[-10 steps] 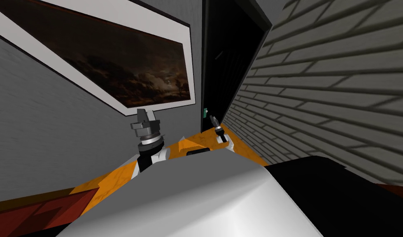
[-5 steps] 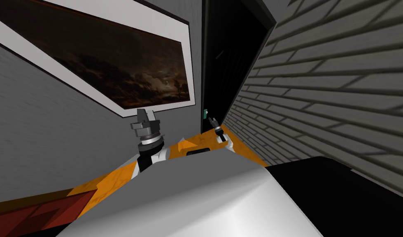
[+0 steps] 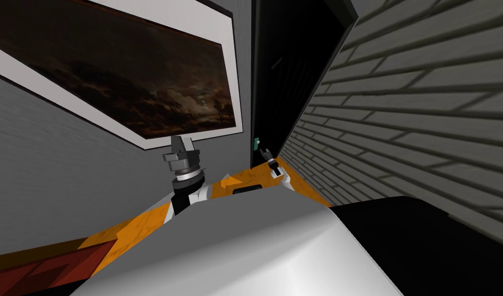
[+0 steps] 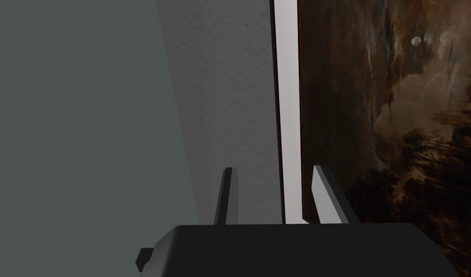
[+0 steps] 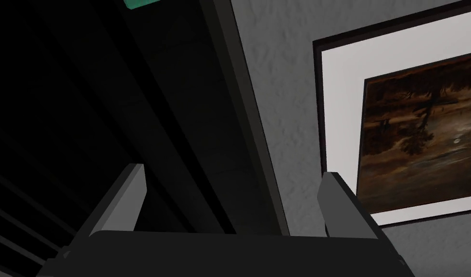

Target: Pull the door open

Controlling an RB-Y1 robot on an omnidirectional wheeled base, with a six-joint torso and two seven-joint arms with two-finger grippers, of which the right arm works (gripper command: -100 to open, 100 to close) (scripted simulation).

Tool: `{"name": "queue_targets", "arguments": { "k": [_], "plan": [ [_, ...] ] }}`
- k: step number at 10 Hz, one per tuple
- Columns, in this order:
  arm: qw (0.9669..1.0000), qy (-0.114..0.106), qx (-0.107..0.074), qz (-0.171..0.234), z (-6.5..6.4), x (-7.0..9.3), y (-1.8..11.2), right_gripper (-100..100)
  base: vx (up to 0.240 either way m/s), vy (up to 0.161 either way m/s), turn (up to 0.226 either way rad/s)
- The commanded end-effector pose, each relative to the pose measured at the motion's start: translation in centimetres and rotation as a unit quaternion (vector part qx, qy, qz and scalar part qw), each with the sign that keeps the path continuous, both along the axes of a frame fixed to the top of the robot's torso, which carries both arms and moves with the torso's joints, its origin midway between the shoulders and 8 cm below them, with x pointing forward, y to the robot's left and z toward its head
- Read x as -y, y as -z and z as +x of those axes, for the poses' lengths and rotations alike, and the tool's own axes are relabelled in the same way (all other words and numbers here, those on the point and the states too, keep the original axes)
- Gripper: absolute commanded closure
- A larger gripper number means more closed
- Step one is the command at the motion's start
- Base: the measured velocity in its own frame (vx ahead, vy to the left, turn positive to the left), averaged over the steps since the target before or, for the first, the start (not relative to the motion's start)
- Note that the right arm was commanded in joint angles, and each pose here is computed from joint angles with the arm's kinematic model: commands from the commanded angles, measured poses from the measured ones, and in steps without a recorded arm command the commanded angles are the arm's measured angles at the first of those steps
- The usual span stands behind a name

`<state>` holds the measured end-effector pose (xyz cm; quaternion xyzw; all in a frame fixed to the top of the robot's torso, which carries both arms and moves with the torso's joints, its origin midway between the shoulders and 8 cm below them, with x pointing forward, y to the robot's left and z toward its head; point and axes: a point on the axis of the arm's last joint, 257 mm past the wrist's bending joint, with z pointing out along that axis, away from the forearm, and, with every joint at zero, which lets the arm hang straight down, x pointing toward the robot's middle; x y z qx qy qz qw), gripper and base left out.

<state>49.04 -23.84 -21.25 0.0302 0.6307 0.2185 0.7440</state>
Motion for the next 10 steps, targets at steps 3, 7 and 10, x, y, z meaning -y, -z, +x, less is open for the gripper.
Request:
{"name": "queue_targets", "arguments": {
  "k": [3, 7, 10],
  "plan": [
    [0.9987, 0.007, -0.016, -0.049, 0.6, 0.8, 2.4, -100, 0.058, -0.023, 0.017],
    [0.9933, 0.013, -0.035, -0.109, 1.2, 1.7, 5.1, -100, 0.080, -0.035, 0.023],
    [0.9854, 0.016, -0.052, -0.162, 1.7, 2.5, 7.4, -100, 0.111, -0.047, 0.027]
  ]
}}
